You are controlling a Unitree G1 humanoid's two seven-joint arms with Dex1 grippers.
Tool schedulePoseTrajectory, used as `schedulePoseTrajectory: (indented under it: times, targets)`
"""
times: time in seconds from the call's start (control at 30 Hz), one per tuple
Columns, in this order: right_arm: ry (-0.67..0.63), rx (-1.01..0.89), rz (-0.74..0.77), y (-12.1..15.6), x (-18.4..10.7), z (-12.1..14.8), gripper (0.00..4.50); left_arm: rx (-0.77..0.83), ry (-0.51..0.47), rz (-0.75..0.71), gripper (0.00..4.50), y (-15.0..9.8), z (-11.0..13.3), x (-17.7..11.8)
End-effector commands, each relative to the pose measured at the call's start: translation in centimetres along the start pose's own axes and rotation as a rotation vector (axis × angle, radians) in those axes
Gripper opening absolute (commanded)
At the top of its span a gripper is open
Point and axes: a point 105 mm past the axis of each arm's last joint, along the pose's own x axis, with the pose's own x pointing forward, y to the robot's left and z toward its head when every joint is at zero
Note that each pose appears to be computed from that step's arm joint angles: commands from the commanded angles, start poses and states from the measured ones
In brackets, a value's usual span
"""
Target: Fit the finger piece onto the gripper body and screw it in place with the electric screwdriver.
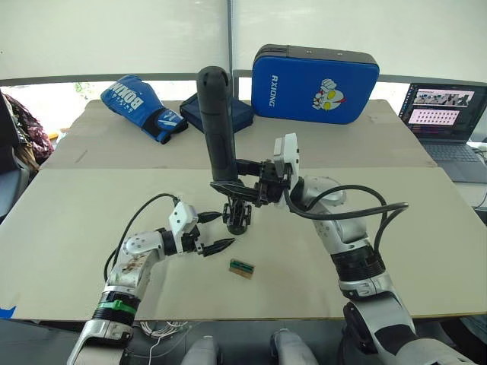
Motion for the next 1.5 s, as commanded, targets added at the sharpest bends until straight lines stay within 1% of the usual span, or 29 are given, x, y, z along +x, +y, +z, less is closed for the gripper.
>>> schedulePoseTrajectory:
  times: [0.03,0.23,0.53,0.83,1.07,1.17,1.2,1.5]
  targets:
    - [-0.046,-0.057,0.010,-0.1,0.4,1.8,1.93,0.032,-0.015,-0.008,4.50,0.2,0.3,1.1]
    - [-0.046,-0.058,0.010,0.0,0.4,1.9,1.93,0.035,-0.016,-0.005,4.50,0.6,0.0,2.2]
    - [-0.046,-0.059,0.008,0.0,0.4,1.9,1.93,0.024,-0.026,0.002,4.50,1.2,0.0,2.6]
    - [-0.040,-0.059,0.007,0.1,0.3,1.8,1.93,-0.002,-0.038,-0.065,4.50,0.3,-0.1,3.1]
    - [-0.036,-0.058,0.007,0.1,0.2,1.7,1.93,0.002,-0.034,-0.063,4.50,0.1,-0.3,3.4]
    - [-0.035,-0.058,0.008,0.2,0.2,1.7,1.93,0.005,-0.022,-0.046,3.62,0.3,-0.5,3.4]
    - [-0.035,-0.057,0.007,0.2,0.2,1.7,1.93,0.005,-0.020,-0.043,3.22,0.4,-0.5,3.4]
    - [-0.033,-0.056,0.008,0.3,0.3,1.6,1.93,0.006,-0.013,-0.059,3.22,0.1,-0.6,3.5]
